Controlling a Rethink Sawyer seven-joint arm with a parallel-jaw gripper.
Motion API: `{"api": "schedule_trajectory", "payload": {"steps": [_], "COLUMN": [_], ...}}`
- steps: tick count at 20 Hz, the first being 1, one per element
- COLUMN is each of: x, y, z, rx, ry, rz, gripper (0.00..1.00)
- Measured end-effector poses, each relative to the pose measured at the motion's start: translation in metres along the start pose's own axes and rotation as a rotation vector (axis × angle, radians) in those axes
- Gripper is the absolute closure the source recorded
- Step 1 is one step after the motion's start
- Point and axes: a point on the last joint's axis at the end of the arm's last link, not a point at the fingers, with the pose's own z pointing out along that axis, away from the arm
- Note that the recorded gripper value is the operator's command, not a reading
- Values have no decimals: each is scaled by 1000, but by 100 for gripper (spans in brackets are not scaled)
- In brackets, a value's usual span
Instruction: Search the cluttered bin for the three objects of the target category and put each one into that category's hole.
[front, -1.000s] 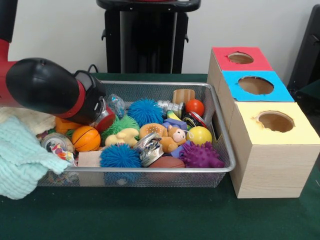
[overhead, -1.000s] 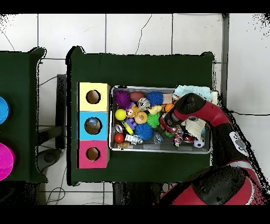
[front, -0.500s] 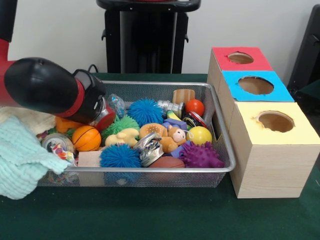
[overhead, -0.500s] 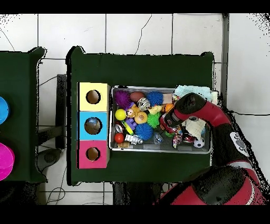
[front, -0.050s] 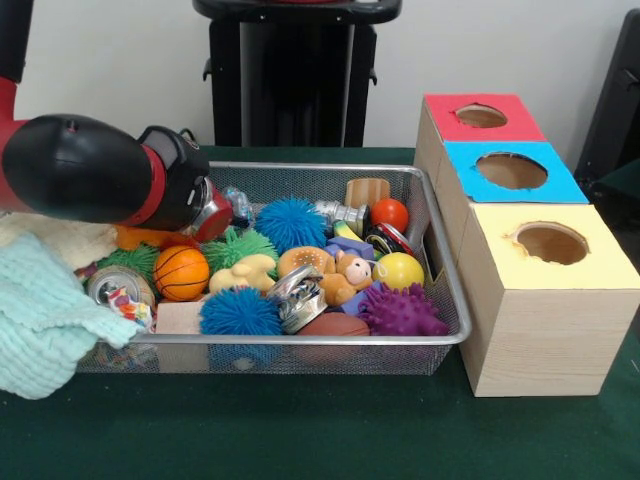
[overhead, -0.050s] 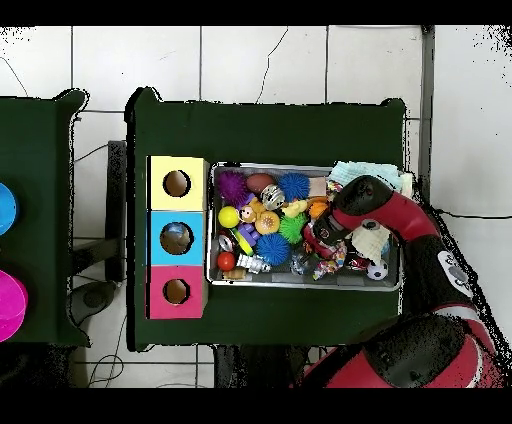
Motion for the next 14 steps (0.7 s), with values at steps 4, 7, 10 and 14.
{"api": "schedule_trajectory", "payload": {"steps": [4, 7, 10, 14], "x": [1, 1, 0, -7], "y": [-2, -2, -1, 3], "z": [1, 3, 7, 16], "rx": [10, 11, 14, -5], "ry": [16, 18, 24, 2], "rz": [2, 2, 2, 0], "gripper": [100, 100, 100, 100]}}
